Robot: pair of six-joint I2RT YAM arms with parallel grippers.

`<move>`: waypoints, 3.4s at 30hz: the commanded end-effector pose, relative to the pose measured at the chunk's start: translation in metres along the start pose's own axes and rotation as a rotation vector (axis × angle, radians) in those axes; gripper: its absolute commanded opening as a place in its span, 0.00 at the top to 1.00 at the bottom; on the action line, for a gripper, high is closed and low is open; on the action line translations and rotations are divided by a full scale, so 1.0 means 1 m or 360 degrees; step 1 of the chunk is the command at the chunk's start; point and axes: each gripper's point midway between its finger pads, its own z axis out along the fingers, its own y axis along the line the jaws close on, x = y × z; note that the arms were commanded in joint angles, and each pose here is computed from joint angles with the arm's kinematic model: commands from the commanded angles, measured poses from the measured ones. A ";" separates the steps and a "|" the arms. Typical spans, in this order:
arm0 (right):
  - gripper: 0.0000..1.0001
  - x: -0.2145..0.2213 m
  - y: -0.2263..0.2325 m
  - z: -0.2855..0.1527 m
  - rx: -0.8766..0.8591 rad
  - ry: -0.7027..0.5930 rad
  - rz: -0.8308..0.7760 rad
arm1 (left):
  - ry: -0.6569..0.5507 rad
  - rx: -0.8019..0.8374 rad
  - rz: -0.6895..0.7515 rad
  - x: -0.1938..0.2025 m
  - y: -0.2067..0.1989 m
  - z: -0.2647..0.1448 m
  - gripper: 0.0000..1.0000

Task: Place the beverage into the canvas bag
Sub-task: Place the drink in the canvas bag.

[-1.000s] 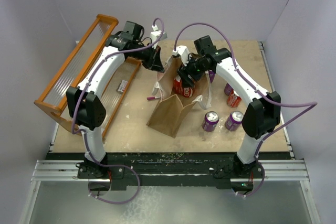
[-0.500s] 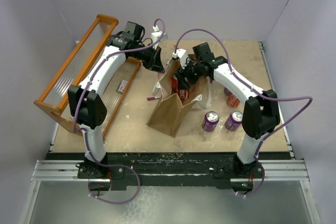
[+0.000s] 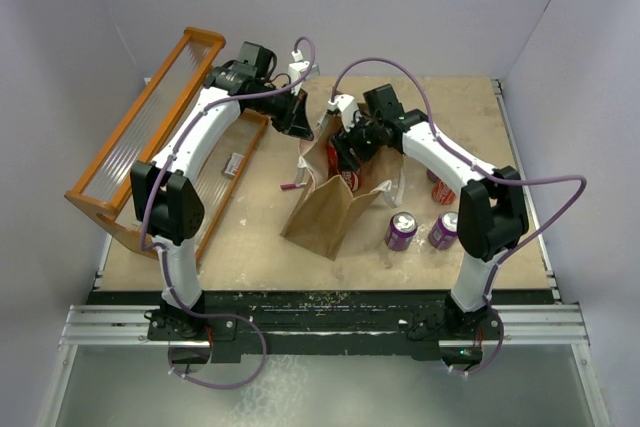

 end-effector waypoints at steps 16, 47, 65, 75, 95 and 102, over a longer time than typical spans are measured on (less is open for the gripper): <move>1.00 -0.037 -0.078 -0.018 0.0572 -0.0283 0.0275 | 0.0027 0.0110 0.0145 0.013 0.002 -0.005 1.00; 1.00 -0.030 -0.091 -0.013 0.0505 -0.0595 0.0121 | 0.0006 0.0251 0.0024 -0.012 -0.005 0.002 0.98; 0.73 0.001 -0.052 -0.015 0.0206 -0.0375 -0.0206 | -0.0187 0.0384 0.0091 -0.052 -0.007 0.007 0.84; 0.48 -0.002 -0.060 -0.006 0.0223 -0.0341 -0.0165 | -0.0103 0.0334 0.0103 -0.031 -0.001 0.010 0.68; 0.14 -0.036 -0.062 -0.029 0.0239 -0.0403 -0.0276 | -0.0184 0.0252 0.0247 -0.049 0.000 0.002 0.42; 0.17 -0.056 -0.055 -0.054 0.0236 -0.0476 -0.0385 | -0.0205 0.0241 0.0272 -0.053 0.002 0.003 0.43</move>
